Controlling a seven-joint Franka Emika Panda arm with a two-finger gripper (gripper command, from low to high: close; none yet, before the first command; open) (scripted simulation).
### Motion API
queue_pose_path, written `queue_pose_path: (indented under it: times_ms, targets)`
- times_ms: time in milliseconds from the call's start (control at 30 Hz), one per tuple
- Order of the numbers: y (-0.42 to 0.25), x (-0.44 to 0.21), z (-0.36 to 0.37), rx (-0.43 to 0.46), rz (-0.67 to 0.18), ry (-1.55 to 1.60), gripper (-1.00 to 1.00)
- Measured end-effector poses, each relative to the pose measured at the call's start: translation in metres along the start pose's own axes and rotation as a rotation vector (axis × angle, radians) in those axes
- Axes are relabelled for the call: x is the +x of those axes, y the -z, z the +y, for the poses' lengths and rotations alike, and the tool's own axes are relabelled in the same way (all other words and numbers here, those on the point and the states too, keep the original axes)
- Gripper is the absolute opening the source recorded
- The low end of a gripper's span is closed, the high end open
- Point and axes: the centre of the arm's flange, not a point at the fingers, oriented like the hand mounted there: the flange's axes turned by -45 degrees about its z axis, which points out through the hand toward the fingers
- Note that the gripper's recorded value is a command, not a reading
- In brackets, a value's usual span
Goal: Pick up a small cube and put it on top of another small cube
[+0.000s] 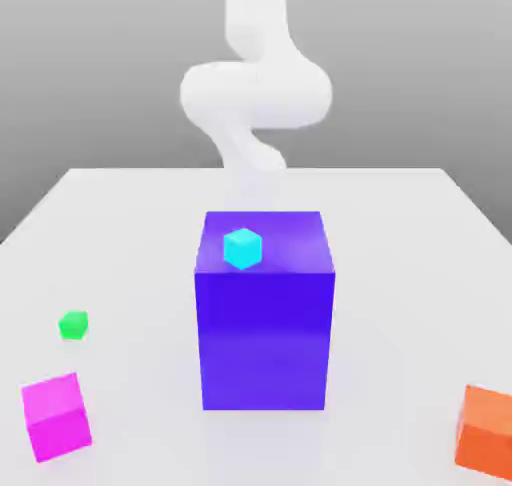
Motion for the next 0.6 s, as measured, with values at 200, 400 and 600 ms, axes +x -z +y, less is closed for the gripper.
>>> queue_pose_path:
  times_ms: [200, 400, 600]
  targets:
    - [0.000, 0.000, 0.000, 0.000, 0.000, 0.000, 0.00]
    - [-0.027, -0.008, 0.011, 0.003, -0.044, -0.052, 0.00]
    - [-0.053, -0.017, 0.023, 0.002, -0.086, -0.104, 0.00]
